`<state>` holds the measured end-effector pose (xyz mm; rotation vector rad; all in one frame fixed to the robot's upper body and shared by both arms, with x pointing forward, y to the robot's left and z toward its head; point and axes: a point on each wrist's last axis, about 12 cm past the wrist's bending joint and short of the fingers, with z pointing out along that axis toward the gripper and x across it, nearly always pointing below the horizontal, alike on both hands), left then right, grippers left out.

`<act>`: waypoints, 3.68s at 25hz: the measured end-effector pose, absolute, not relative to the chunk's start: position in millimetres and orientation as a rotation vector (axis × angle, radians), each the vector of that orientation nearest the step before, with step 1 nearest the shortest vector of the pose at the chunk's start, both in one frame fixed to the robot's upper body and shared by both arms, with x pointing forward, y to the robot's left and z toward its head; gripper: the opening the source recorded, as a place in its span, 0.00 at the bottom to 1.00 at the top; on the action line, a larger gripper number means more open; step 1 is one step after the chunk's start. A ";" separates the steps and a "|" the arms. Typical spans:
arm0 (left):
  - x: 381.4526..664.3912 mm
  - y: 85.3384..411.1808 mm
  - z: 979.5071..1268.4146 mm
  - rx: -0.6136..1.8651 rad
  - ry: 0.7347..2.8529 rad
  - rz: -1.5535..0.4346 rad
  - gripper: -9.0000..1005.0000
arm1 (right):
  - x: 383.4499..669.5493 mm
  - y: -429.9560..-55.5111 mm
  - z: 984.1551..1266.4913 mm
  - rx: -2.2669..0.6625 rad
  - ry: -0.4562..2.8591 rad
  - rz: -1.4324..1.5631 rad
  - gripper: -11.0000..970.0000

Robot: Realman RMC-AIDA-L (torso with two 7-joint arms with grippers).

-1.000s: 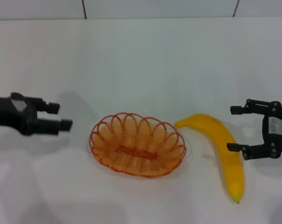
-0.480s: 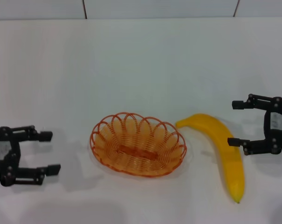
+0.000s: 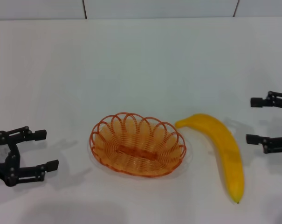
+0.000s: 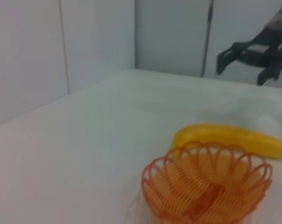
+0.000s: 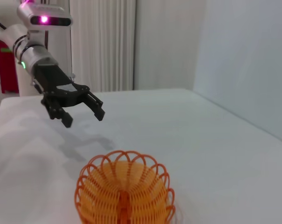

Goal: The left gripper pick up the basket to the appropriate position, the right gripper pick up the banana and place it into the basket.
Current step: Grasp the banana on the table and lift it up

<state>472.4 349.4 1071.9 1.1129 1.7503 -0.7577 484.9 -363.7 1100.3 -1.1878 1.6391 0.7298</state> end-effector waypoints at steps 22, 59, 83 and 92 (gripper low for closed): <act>494.1 335.4 1062.5 1.070 1.774 -0.739 0.84 | 513.5 -344.7 1114.0 -1.422 1.930 0.783 0.92; 500.5 330.1 1065.4 1.074 1.759 -0.750 0.84 | 551.2 -307.6 1090.5 -1.318 2.131 0.770 0.91; 500.2 330.5 1065.2 1.072 1.763 -0.752 0.84 | 556.4 -305.7 1086.1 -1.293 2.156 0.740 0.91; 499.6 330.8 1064.8 1.071 1.765 -0.752 0.84 | 557.3 -307.3 1084.1 -1.281 2.166 0.716 0.91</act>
